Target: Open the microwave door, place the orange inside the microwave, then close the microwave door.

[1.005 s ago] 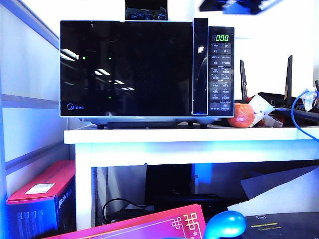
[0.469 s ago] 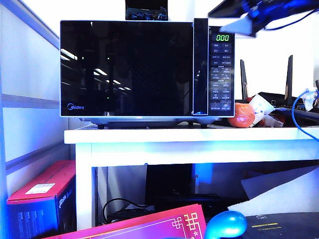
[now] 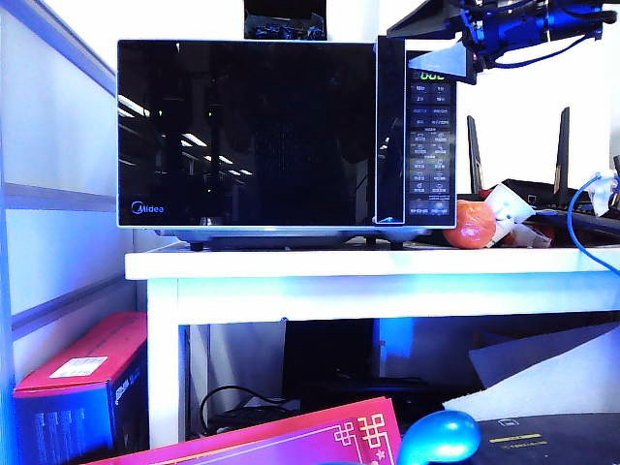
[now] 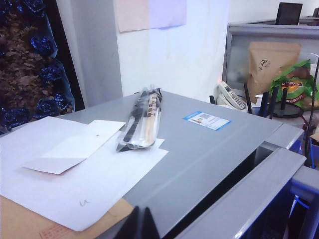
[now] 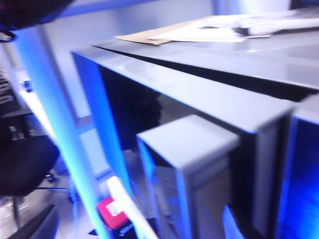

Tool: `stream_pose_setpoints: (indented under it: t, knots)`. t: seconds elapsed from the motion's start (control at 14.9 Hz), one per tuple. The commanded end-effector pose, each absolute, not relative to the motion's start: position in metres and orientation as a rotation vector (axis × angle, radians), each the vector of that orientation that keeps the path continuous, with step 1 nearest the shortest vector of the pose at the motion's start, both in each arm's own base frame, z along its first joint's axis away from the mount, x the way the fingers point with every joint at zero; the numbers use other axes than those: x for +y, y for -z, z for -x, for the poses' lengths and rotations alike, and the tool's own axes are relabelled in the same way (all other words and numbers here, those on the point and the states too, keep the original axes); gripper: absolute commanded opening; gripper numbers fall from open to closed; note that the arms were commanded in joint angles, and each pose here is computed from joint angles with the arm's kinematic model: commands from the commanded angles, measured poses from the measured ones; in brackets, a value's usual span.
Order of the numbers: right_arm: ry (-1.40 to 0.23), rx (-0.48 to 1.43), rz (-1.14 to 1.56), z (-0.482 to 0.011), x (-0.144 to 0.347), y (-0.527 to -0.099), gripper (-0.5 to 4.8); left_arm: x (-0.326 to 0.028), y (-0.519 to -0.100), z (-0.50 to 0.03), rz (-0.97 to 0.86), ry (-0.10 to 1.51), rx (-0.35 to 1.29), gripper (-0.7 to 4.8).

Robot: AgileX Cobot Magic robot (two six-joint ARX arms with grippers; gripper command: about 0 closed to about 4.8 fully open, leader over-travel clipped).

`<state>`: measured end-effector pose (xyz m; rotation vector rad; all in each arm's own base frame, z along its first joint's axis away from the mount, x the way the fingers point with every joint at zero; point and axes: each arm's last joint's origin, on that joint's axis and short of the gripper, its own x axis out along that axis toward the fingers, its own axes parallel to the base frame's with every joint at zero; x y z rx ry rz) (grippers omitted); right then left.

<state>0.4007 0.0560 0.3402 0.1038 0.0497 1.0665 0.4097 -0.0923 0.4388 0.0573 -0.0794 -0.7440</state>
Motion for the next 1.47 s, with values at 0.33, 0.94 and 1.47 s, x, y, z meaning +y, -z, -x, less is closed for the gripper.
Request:
stream_pose_setpoints:
  t: [0.33, 0.94, 1.47]
  knots:
    - [-1.216, 0.067, -0.129, -0.395, 0.071, -0.344, 4.31, -0.092, -0.445, -0.406, -0.059, 0.747, -0.105, -0.05]
    - [-1.414, 0.135, -0.193, -0.378, 0.070, -0.360, 4.31, -0.092, -0.449, -0.406, -0.027, 0.749, -0.129, -0.05]
    - [-1.514, 0.183, -0.217, -0.371, 0.070, -0.366, 3.98, -0.112, -0.453, -0.401, -0.046, 0.759, -0.197, -0.05]
